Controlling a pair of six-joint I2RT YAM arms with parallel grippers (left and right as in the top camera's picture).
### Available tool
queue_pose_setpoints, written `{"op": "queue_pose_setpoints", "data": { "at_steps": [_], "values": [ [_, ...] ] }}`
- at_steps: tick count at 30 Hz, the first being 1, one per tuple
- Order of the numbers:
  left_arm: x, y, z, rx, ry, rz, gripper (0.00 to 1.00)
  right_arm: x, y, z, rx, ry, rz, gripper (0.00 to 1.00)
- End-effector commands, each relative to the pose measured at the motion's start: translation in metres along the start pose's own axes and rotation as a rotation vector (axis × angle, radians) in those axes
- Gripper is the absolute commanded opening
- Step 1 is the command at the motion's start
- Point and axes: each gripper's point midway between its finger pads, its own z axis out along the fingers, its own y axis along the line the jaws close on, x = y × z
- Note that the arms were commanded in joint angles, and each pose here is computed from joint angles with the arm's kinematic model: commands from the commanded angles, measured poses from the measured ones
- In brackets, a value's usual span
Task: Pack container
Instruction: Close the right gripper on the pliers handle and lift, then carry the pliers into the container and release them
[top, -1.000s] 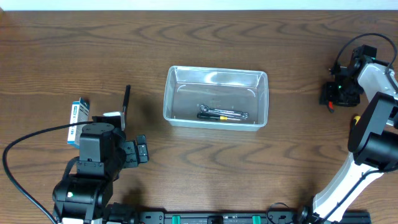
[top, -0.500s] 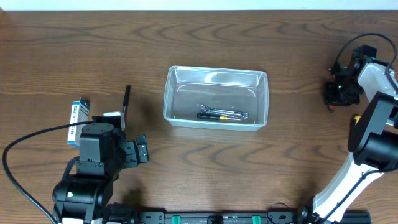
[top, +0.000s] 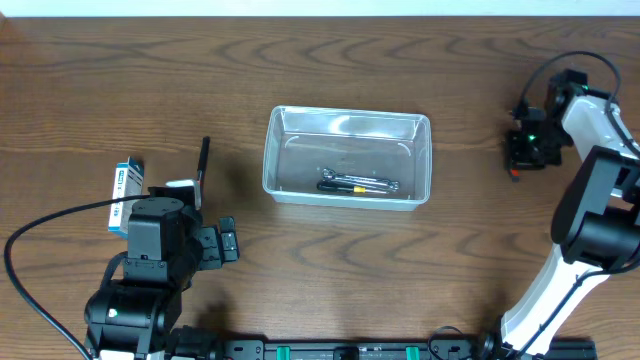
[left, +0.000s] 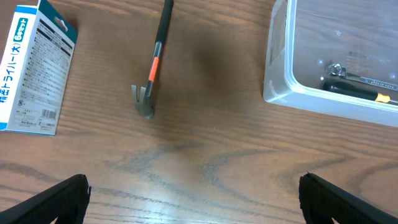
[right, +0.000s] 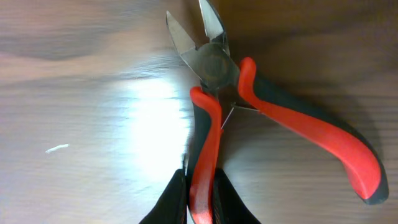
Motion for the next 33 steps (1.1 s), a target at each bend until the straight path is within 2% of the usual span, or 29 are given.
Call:
{"op": "queue_pose_setpoints", "data": {
  "at_steps": [1, 4, 7, 11, 12, 16, 21, 26, 33],
  "values": [
    [-0.006, 0.001, -0.005, -0.005, -0.018, -0.01, 0.98, -0.04, 0.045, -0.081, -0.052, -0.215, -0.135, 0.01],
    [-0.006, 0.001, -0.005, -0.005, -0.018, -0.01, 0.98, -0.052, 0.088, -0.15, -0.022, -0.372, -0.275, 0.01],
    [-0.006, 0.001, -0.005, -0.005, -0.018, -0.01, 0.98, -0.053, 0.138, -0.199, 0.002, -0.505, -0.434, 0.01],
    [-0.006, 0.001, -0.005, -0.005, -0.018, -0.01, 0.98, -0.032, 0.211, -0.212, -0.002, -0.539, -0.74, 0.01],
    [-0.006, 0.001, -0.005, -0.005, -0.018, -0.01, 0.98, -0.021, 0.235, -0.206, -0.012, -0.516, -0.841, 0.01],
    [-0.006, 0.001, -0.005, -0.005, -0.018, -0.01, 0.98, 0.004, 0.283, -0.173, -0.047, -0.425, -1.039, 0.01],
    [-0.006, 0.001, -0.005, -0.005, -0.018, -0.01, 0.98, 0.028, 0.322, -0.118, -0.079, -0.284, -1.203, 0.01],
    [-0.005, 0.001, -0.005, -0.005, -0.017, -0.01, 0.98, 0.033, 0.328, -0.06, -0.079, -0.138, -1.227, 0.01],
    [-0.005, 0.001, -0.005, -0.005, -0.017, -0.01, 0.98, 0.033, 0.312, 0.005, -0.09, 0.023, -1.191, 0.02]
  ]
}}
